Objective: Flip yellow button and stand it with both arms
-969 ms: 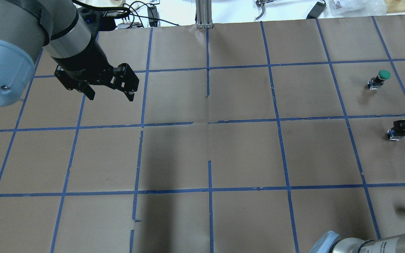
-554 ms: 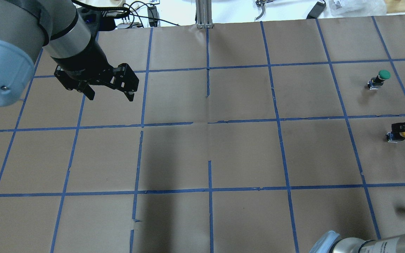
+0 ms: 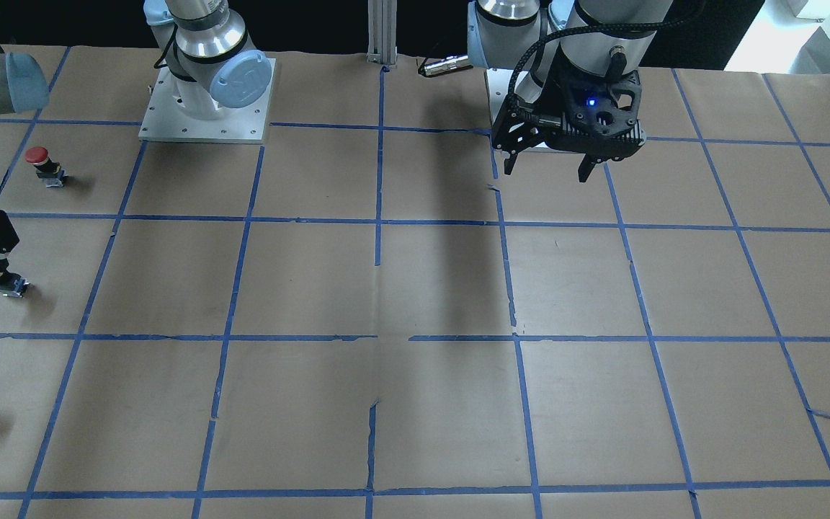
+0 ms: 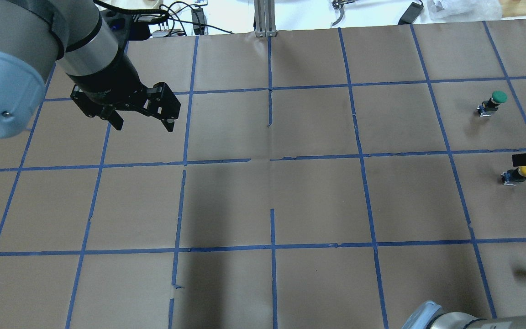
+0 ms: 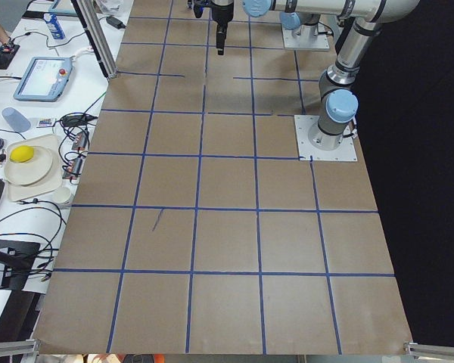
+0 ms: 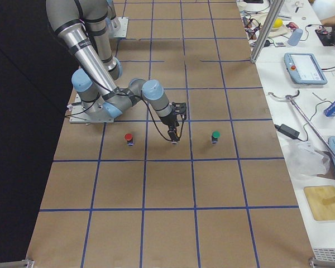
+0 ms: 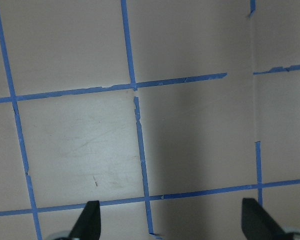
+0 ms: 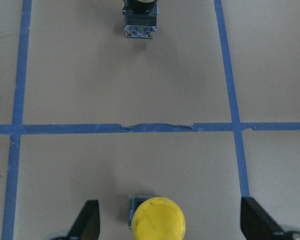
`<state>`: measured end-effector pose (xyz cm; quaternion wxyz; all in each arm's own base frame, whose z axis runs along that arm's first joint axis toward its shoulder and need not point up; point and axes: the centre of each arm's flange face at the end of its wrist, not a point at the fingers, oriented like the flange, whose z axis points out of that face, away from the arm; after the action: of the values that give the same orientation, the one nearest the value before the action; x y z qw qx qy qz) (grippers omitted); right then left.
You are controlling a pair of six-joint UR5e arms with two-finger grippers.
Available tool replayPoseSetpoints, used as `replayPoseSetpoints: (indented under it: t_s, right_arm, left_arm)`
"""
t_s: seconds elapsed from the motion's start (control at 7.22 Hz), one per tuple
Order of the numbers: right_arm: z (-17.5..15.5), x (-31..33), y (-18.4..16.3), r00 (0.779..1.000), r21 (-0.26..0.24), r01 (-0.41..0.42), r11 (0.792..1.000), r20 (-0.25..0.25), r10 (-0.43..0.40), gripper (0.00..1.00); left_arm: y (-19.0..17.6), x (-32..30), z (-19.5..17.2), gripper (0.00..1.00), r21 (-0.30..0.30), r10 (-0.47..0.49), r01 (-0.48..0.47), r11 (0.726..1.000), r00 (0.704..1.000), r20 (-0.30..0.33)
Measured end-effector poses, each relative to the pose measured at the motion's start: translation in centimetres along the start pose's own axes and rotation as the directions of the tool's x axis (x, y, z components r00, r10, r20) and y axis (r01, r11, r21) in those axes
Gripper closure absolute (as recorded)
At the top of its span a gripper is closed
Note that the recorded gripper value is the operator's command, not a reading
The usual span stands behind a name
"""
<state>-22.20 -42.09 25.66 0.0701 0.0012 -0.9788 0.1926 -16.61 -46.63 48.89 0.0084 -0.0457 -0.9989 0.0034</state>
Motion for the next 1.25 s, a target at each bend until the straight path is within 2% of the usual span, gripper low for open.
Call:
replayPoseSetpoints:
  t_s: [0.14,0.28,0.42,0.55,0.83,0.97,1.11,1.25]
  right_arm:
    - [-1.4,-0.3,-1.3,1.0,-0.02,-0.006,1.0,0.024,0.006,0.0]
    - [-3.2,-1.0,-3.5,0.997,-0.063,-0.03,0.998,0.063,0.034,0.0]
    - [-5.6,-2.7,-6.6,0.993,-0.128,-0.055,0.99,0.101,0.068,0.0]
    - [-8.8,-5.6,-9.8,0.987,-0.21,-0.084,0.974,0.119,0.11,0.0]
    - [-16.9,-13.5,-14.6,0.976,-0.353,-0.133,0.926,0.117,0.185,0.0]
    - [-19.8,-17.6,-15.5,0.969,-0.402,-0.156,0.902,0.114,0.218,0.0]
    - [-21.7,-21.9,-15.7,0.97,-0.428,-0.148,0.892,0.113,0.215,0.0]
    - [-22.9,-25.7,-15.4,0.975,-0.437,-0.124,0.891,0.113,0.191,0.0]
  left_arm:
    - [0.0,0.0,0.0,0.0,0.001,0.0,0.0,1.0,1.0,0.0]
    - [0.0,0.0,0.0,0.0,0.001,0.0,0.0,1.0,1.0,0.0]
    - [0.0,0.0,0.0,0.0,0.001,0.001,-0.001,1.0,1.0,0.0]
    - [0.0,0.0,0.0,0.0,0.001,0.001,-0.001,1.0,1.0,0.0]
    - [0.0,0.0,0.0,0.0,0.0,0.001,-0.001,1.0,1.0,0.0]
    - [0.0,0.0,0.0,0.0,0.001,0.002,-0.002,1.0,1.0,0.0]
    - [0.0,0.0,0.0,0.0,0.001,0.002,-0.002,1.0,1.0,0.0]
    - [0.0,-0.1,0.0,0.0,0.001,0.001,-0.001,1.0,1.0,0.0]
